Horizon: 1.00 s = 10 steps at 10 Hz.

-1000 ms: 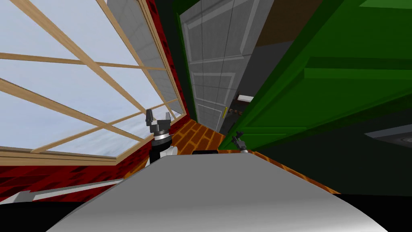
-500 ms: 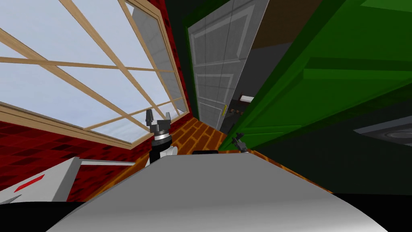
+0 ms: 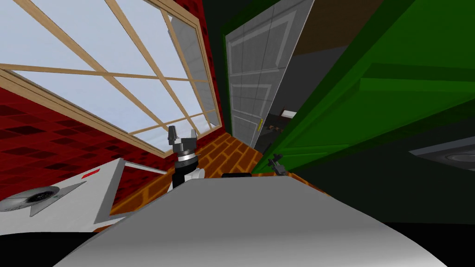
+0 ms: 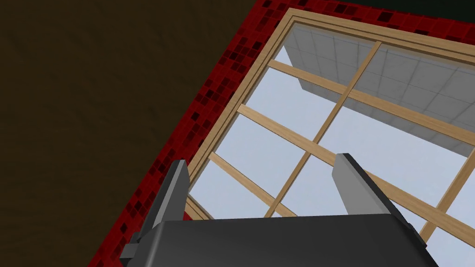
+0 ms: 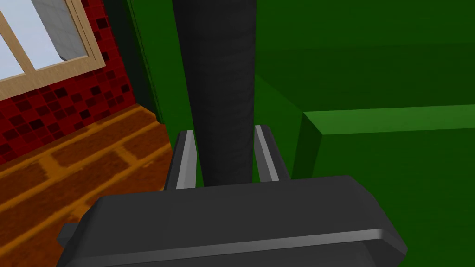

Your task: Pull the door open

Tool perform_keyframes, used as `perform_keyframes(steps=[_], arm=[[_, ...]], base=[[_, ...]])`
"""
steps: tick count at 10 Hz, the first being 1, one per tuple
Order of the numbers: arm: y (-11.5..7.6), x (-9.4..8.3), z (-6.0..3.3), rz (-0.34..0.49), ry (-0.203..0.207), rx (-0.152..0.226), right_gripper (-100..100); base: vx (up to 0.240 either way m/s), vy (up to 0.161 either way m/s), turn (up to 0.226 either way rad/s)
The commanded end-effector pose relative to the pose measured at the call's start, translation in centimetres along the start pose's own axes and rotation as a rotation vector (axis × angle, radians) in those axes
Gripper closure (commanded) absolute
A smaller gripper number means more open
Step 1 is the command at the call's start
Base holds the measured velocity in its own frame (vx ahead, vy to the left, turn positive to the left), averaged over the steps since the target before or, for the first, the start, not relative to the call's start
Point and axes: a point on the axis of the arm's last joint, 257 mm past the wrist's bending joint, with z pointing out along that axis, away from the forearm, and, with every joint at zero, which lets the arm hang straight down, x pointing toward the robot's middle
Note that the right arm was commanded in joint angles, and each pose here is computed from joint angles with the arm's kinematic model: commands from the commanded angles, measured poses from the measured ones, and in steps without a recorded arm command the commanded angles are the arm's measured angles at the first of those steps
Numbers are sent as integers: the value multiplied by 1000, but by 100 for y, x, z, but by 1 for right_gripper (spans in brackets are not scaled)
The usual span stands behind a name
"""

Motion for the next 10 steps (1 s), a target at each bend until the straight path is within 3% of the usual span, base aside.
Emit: perform_keyframes(steps=[1,10], arm=[[10,18,-57,0,6,10,100],[16,12,-211,0,3,46,100]], base=[[-227,-96,201],[-194,-62,136]])
